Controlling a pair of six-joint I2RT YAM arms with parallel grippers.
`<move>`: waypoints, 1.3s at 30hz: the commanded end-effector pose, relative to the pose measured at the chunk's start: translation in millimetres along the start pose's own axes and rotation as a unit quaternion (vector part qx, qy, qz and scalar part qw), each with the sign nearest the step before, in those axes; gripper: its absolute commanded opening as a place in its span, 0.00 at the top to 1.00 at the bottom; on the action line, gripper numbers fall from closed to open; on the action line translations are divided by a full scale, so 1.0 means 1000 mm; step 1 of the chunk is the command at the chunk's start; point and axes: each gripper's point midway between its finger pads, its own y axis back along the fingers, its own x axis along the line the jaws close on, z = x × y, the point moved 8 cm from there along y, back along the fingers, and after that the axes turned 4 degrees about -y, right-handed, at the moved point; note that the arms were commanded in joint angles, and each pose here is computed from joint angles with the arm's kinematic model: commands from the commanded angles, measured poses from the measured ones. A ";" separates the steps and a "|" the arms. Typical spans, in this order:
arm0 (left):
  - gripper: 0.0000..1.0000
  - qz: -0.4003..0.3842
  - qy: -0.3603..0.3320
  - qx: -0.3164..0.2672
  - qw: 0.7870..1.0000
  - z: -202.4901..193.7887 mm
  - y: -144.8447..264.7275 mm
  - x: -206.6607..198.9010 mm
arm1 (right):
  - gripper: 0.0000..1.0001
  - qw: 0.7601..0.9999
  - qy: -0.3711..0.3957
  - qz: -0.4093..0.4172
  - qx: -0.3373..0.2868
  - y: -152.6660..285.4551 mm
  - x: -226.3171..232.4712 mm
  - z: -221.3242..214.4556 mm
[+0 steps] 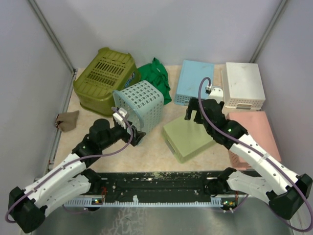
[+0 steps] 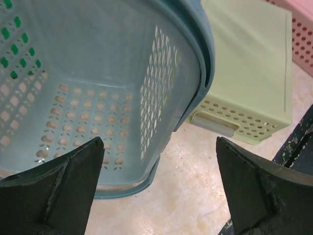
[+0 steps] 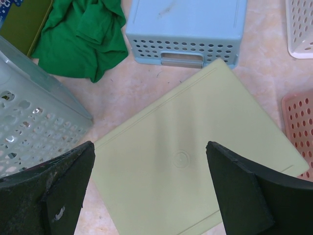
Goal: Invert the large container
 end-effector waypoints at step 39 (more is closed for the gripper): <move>0.45 0.048 0.076 -0.058 0.994 -0.030 -0.060 -0.006 | 0.04 0.999 -0.015 0.004 -0.030 0.012 -0.004 0.014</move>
